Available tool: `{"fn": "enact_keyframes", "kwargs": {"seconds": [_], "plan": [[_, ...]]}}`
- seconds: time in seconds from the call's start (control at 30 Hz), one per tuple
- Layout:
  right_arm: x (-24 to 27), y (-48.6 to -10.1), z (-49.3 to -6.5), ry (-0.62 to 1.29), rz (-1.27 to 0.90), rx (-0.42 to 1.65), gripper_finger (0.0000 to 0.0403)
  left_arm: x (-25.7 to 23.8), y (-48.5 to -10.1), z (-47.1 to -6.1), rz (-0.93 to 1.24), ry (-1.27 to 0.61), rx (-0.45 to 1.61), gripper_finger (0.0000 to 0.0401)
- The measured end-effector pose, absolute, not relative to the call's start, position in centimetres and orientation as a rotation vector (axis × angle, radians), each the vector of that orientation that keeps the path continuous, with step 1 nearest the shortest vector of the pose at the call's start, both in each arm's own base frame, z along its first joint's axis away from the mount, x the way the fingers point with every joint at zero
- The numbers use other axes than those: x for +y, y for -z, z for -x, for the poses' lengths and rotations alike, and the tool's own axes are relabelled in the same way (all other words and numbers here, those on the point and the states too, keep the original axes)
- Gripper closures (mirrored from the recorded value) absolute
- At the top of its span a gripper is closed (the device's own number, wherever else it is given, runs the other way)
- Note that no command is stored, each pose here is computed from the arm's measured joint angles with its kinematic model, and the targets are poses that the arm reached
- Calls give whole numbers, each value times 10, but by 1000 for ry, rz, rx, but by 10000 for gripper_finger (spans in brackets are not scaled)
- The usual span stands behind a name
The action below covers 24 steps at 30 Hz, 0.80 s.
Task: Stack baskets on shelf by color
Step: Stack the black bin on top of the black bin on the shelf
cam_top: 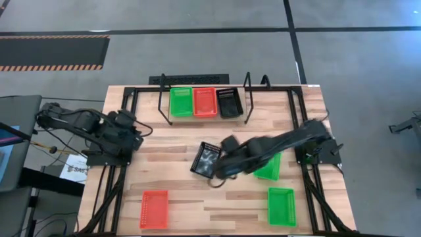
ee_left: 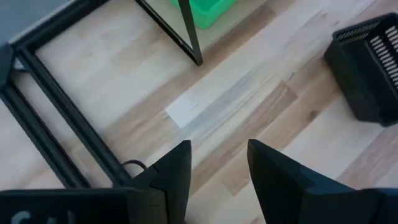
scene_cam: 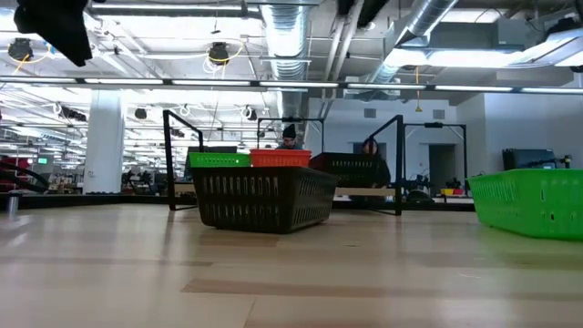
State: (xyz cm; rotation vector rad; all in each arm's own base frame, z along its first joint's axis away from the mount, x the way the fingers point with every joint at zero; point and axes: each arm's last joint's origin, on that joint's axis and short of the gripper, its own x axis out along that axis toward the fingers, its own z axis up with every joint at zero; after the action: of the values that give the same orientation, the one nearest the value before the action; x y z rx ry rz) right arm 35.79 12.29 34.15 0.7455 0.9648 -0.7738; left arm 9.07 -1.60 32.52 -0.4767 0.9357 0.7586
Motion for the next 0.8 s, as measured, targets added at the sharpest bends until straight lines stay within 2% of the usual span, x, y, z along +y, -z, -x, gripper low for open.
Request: {"fn": "enact_keyframes", "kwargs": {"seconds": [0.2, 0.37, 0.57, 0.8], "plan": [[135, -283, -405, 819, -969, 1018, 276, -11, -329, -75, 412, -684, 935, 257], [136, -257, -418, 961, -1099, 970, 272, -8, -331, -67, 404, -643, 922, 257], [131, -238, -420, 1175, -1192, 906, 229, -6, -332, -61, 379, -620, 911, 257], [120, -218, -428, 1275, -1199, 893, 176, -6, -332, -62, 329, -615, 910, 257]]}}
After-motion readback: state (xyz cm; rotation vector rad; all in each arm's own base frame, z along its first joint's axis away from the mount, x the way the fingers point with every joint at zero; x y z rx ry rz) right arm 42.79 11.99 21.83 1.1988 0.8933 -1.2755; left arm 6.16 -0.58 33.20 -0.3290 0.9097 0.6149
